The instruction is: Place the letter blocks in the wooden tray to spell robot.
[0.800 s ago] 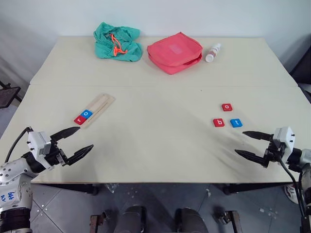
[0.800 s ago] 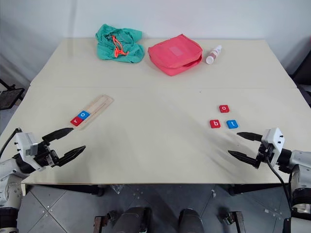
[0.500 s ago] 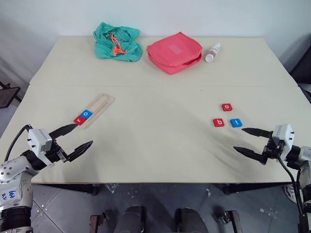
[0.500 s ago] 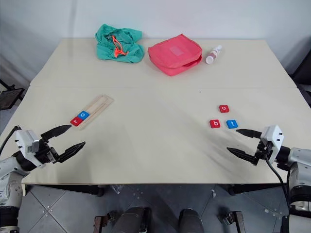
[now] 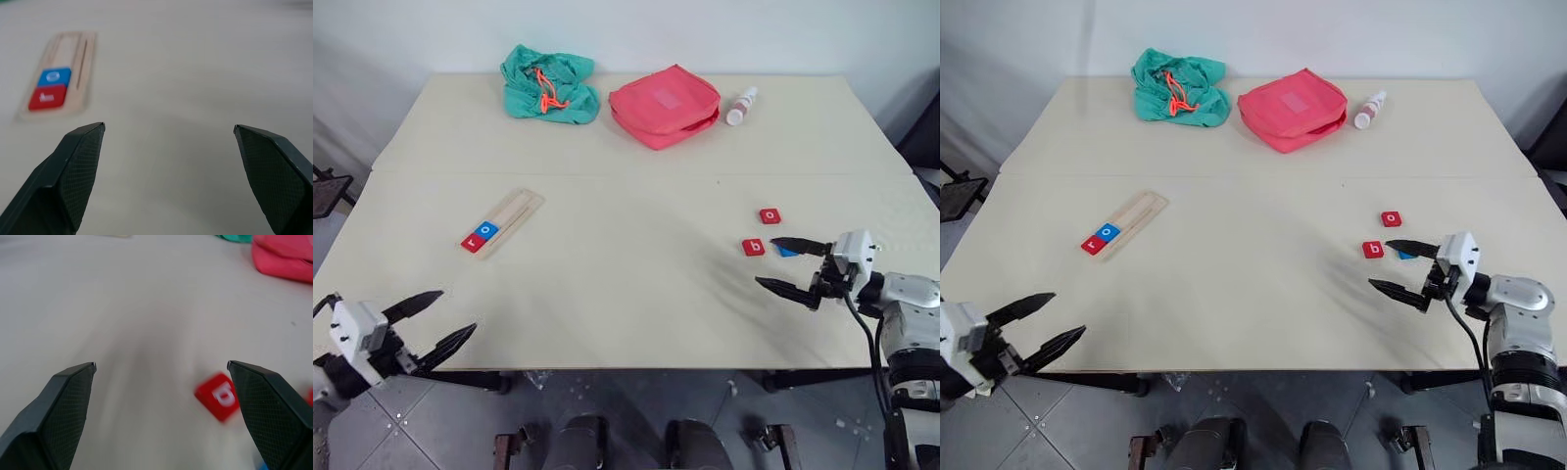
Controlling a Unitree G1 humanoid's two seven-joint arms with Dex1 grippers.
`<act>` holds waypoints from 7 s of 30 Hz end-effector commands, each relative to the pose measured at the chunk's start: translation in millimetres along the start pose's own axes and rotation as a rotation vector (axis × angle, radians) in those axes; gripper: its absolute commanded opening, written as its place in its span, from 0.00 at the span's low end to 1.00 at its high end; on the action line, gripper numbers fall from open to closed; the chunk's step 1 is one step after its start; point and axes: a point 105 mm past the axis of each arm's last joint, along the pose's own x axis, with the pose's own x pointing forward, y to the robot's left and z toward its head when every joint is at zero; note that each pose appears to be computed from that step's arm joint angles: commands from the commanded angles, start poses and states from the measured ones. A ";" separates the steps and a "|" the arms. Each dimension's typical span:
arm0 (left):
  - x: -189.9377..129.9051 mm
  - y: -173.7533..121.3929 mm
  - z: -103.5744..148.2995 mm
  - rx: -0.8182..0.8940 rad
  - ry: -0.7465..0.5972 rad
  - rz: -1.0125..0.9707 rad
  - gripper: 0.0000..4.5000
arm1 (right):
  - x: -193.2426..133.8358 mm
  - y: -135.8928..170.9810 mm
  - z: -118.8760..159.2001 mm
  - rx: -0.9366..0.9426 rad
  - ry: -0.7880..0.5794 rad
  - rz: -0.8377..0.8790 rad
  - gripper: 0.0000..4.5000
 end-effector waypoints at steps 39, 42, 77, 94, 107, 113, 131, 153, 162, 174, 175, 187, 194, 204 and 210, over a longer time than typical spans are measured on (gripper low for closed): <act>124.2 103.3 15.7 0.009 0.187 0.149 1.00 | 14.9 61.9 59.1 -0.009 -0.095 0.208 1.00; 129.5 103.4 10.7 0.001 0.225 0.130 1.00 | 12.1 62.4 58.7 -0.010 -0.086 0.191 1.00; 153.4 88.6 6.4 -0.033 0.303 0.031 1.00 | 14.3 60.7 59.8 -0.015 -0.071 0.131 1.00; 157.3 80.9 -12.1 -0.079 0.440 0.011 1.00 | 15.4 59.9 60.0 -0.017 -0.065 0.124 1.00; 158.8 75.5 -18.8 -0.089 0.455 -0.006 0.75 | 17.0 57.9 59.0 -0.017 -0.059 0.121 1.00; 165.5 65.2 7.3 0.037 0.289 -0.094 0.75 | 16.2 55.1 59.3 -0.022 -0.056 0.116 1.00; 231.6 -57.8 69.5 0.325 0.105 -0.677 0.75 | -5.5 58.4 53.0 -0.019 -0.009 0.067 1.00; 243.9 -131.1 58.1 0.405 0.217 -0.861 0.75 | -52.0 75.6 41.9 0.022 0.081 -0.101 1.00; 248.8 -139.1 62.8 0.383 0.210 -0.842 0.75 | -49.1 73.9 42.7 0.015 0.075 -0.104 1.00; 255.4 -135.4 93.8 0.376 0.103 -0.804 0.99 | -51.4 66.4 46.0 -0.002 0.085 -0.118 1.00; 254.2 -133.7 101.1 0.380 0.076 -0.803 0.99 | -52.8 65.0 45.7 -0.002 0.089 -0.122 1.00; 216.1 -79.2 149.3 0.316 -0.297 -0.738 0.99 | -52.5 41.0 21.8 0.033 0.106 -0.355 1.00; 173.7 -65.5 121.0 0.266 -0.420 -0.774 0.99 | -50.7 43.1 12.2 0.113 0.069 -0.599 1.00; 137.1 -64.6 47.0 0.166 -0.406 -0.777 0.99 | -31.2 65.9 3.1 0.231 0.109 -0.629 1.00; 131.5 -60.6 25.6 0.166 -0.389 -0.807 0.99 | -27.0 67.6 1.8 0.236 0.102 -0.645 1.00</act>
